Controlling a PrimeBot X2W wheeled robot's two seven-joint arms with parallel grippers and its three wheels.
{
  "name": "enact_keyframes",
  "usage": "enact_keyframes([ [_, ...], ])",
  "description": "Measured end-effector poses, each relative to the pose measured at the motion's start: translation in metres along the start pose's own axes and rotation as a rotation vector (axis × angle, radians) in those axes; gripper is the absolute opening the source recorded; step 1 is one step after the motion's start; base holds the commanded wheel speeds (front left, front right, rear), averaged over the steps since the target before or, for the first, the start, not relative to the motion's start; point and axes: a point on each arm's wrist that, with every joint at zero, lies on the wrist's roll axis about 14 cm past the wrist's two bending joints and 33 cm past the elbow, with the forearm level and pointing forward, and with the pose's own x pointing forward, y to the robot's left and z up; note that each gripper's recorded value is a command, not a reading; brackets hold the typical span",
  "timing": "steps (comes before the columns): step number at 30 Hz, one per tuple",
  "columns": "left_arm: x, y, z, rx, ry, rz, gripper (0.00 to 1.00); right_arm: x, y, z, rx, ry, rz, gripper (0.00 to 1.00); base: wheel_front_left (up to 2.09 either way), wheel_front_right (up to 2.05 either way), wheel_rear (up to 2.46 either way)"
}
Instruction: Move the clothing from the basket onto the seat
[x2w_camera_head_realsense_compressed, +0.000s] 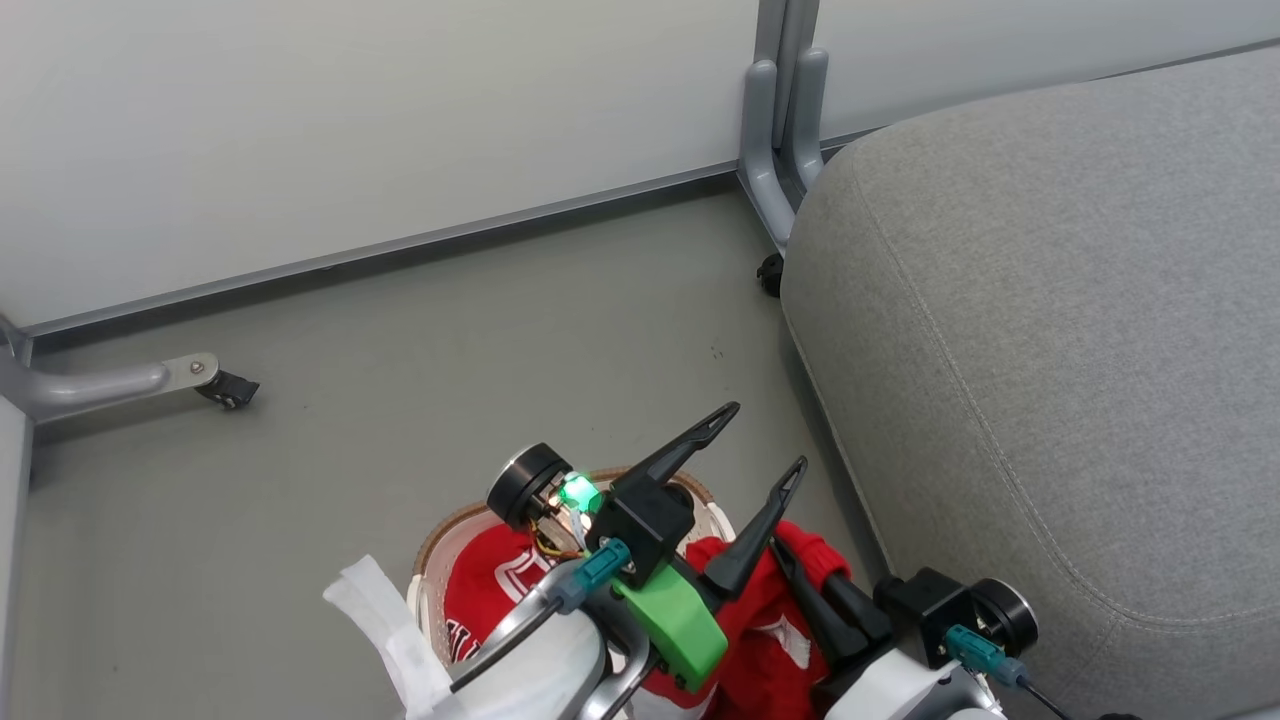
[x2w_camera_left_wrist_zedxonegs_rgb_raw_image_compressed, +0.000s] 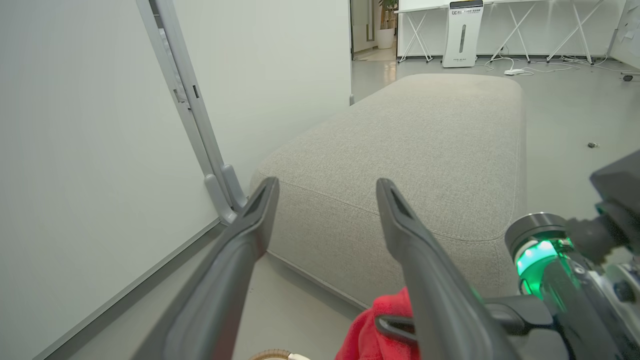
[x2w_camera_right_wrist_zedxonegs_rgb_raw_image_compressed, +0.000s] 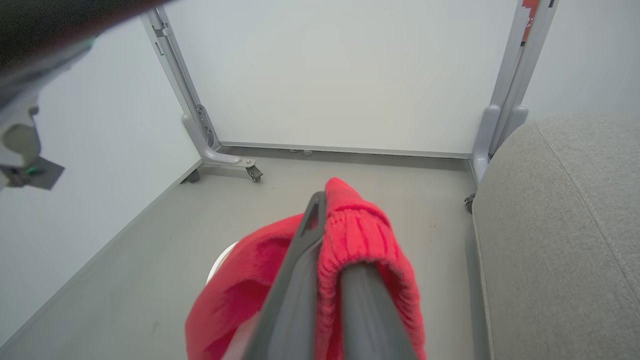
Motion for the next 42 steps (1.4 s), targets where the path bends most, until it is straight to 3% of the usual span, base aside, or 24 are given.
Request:
enact_keyframes([
  [12, -0.001, 0.007, -0.008, -0.009, 0.013, 0.013, 1.0, 0.002, -0.006, -0.002, -0.001, 0.005, -0.017, 0.0, 0.0, 0.0, 0.0],
  [21, 0.004, 0.006, -0.021, -0.03, 0.043, -0.021, 1.0, 0.003, -0.031, 0.011, -0.02, -0.033, -0.084, 0.0, 0.0, 0.0, 0.0],
  [31, 0.015, -0.016, -0.04, -0.105, 0.085, -0.18, 1.0, -0.013, -0.081, 0.032, -0.04, -0.089, -0.247, 0.0, 0.0, 0.0, 0.0],
  [42, 0.028, -0.034, -0.073, -0.123, 0.147, -0.342, 1.0, -0.048, -0.134, 0.026, -0.025, -0.064, -0.453, 0.0, 0.0, 0.0, 0.0],
])
